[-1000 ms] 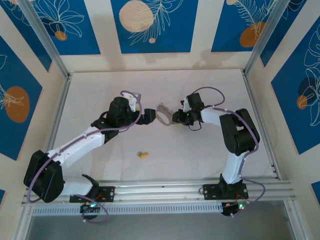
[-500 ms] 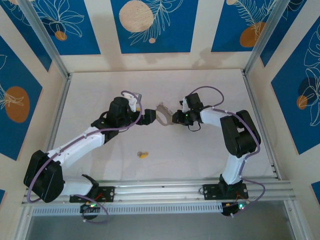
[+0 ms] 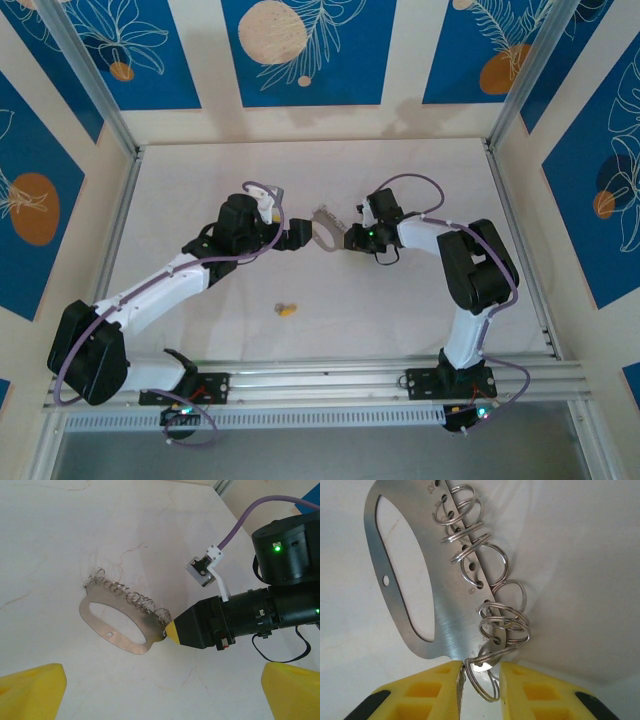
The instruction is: Put the keys on the keyring
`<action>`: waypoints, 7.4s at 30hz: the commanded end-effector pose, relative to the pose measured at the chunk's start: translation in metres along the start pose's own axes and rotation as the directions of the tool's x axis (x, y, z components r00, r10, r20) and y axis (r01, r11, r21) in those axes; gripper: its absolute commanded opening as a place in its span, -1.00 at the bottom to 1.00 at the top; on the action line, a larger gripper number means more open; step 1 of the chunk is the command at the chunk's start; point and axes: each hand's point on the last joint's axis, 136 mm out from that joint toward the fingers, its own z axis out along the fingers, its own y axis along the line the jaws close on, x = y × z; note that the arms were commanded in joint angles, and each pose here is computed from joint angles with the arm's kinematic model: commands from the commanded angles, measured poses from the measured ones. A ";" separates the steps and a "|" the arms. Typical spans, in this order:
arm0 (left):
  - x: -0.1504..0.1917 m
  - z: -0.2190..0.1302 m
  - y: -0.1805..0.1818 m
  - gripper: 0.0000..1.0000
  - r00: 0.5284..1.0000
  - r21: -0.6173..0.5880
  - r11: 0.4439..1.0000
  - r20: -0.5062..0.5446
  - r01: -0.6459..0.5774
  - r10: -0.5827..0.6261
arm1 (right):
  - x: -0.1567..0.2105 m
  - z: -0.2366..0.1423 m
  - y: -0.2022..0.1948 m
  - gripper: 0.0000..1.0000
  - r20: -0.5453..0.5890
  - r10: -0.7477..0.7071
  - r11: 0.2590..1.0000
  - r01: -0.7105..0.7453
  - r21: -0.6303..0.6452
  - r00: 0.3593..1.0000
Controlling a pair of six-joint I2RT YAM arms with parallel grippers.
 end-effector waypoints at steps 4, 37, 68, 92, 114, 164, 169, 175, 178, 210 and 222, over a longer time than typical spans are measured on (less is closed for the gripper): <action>0.001 0.000 -0.009 0.99 1.000 0.032 0.999 -0.006 -0.016 0.016 | 0.000 0.003 -0.002 -0.49 -0.012 -0.032 0.999 0.032 0.033 0.999; -0.027 -0.056 -0.034 0.91 0.989 0.078 0.991 0.113 -0.108 0.099 | -0.045 -0.221 0.149 -1.00 0.616 -0.357 0.762 0.600 -0.243 0.702; -0.085 -0.080 -0.144 -0.09 0.967 0.574 0.789 0.235 -0.221 0.100 | -0.014 -0.253 0.192 -1.00 0.625 -0.215 0.429 0.648 -0.630 0.750; -0.078 -0.062 -0.142 -0.36 0.969 0.647 0.744 0.248 -0.167 0.002 | -0.033 -0.266 0.200 -1.00 0.640 -0.111 0.454 0.612 -0.648 0.760; -0.076 -0.054 -0.139 -0.37 0.968 0.654 0.740 0.250 -0.159 -0.012 | -0.028 -0.276 0.216 -1.00 0.647 -0.108 0.419 0.625 -0.659 0.755; -0.070 -0.078 -0.172 -1.00 0.924 0.698 0.607 0.256 -0.379 0.283 | -0.015 -0.314 0.176 -0.06 0.679 -0.217 0.457 0.688 -0.564 0.701; -0.069 -0.082 -0.178 -1.00 0.921 0.730 0.569 0.241 -0.380 0.306 | -0.003 -0.313 0.184 -0.09 0.678 -0.263 0.401 0.717 -0.570 0.686; -0.069 -0.083 -0.181 -1.00 0.921 0.749 0.545 0.237 -0.377 0.311 | 0.009 -0.308 0.198 -0.14 0.667 -0.310 0.343 0.734 -0.587 0.678; -0.069 -0.083 -0.181 -1.00 0.920 0.753 0.541 0.235 -0.376 0.312 | 0.013 -0.306 0.202 -0.19 0.663 -0.321 0.325 0.736 -0.594 0.677; -0.095 -0.082 -0.144 -0.03 0.914 0.575 0.729 0.363 -0.371 0.178 | -0.005 -0.292 0.197 -1.00 0.689 -0.225 0.414 0.708 -0.572 0.688; -0.085 -0.081 -0.131 0.22 0.926 0.628 0.731 0.378 -0.267 0.012 | -0.012 -0.305 0.209 -1.00 0.761 -0.095 0.404 0.724 -0.559 0.641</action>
